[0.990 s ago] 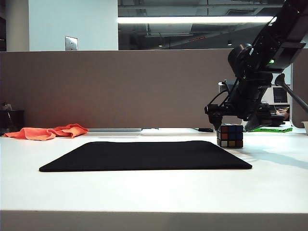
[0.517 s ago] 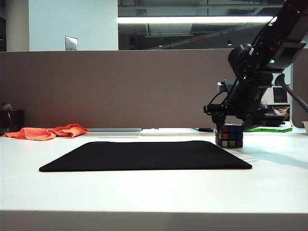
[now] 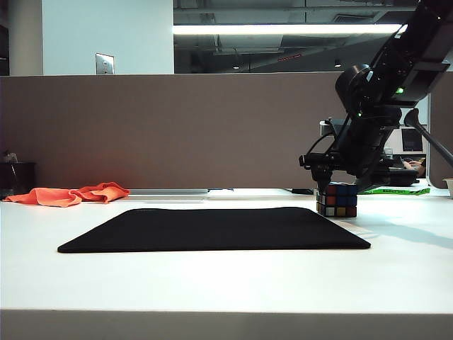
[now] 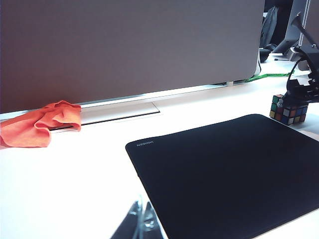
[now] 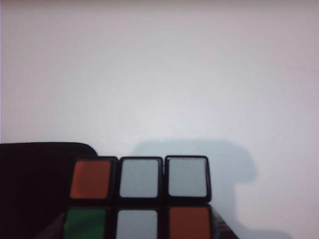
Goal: Pick up the cube on the right side of the mouse pad, then place it in the center of the mouse pad.
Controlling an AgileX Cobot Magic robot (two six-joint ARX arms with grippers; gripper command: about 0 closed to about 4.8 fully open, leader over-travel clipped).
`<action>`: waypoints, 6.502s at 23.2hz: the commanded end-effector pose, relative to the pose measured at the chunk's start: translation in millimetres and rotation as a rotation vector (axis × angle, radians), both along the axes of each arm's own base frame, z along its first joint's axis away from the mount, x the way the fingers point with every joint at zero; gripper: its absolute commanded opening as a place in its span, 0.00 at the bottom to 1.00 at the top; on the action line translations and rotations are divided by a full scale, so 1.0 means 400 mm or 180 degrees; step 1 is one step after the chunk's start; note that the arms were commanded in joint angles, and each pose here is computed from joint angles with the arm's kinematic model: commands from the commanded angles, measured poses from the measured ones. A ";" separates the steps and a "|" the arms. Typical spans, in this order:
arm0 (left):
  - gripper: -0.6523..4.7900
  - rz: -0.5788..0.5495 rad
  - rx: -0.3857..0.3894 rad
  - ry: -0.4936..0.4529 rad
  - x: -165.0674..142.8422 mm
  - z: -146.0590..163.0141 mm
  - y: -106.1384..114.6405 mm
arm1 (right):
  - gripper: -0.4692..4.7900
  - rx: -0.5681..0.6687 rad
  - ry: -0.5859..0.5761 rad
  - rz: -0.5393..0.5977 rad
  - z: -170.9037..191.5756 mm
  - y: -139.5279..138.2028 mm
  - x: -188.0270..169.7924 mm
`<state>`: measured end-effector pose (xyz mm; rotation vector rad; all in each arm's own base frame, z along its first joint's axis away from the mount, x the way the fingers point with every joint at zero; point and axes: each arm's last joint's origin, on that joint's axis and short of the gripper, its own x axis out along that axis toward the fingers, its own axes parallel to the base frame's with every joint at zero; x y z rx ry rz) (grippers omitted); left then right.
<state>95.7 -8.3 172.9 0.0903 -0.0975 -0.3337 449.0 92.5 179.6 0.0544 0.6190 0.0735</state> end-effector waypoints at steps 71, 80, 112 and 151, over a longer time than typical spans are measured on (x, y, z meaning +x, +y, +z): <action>0.11 -0.0019 -0.0089 -0.0070 -0.001 0.010 0.000 | 0.67 0.0328 -0.0012 0.0154 0.008 0.483 -0.240; 0.11 -0.0020 -0.0089 -0.0069 -0.001 0.010 0.000 | 0.67 0.0384 -0.0084 0.0154 0.009 0.486 -0.235; 0.11 -0.0019 -0.0089 -0.0069 -0.001 0.010 0.000 | 0.78 0.0206 0.0175 0.0192 -0.011 0.483 -0.251; 0.11 -0.0033 -0.0274 0.0073 -0.001 0.004 0.000 | 0.08 0.0101 -0.1170 -0.0016 0.436 0.206 -0.364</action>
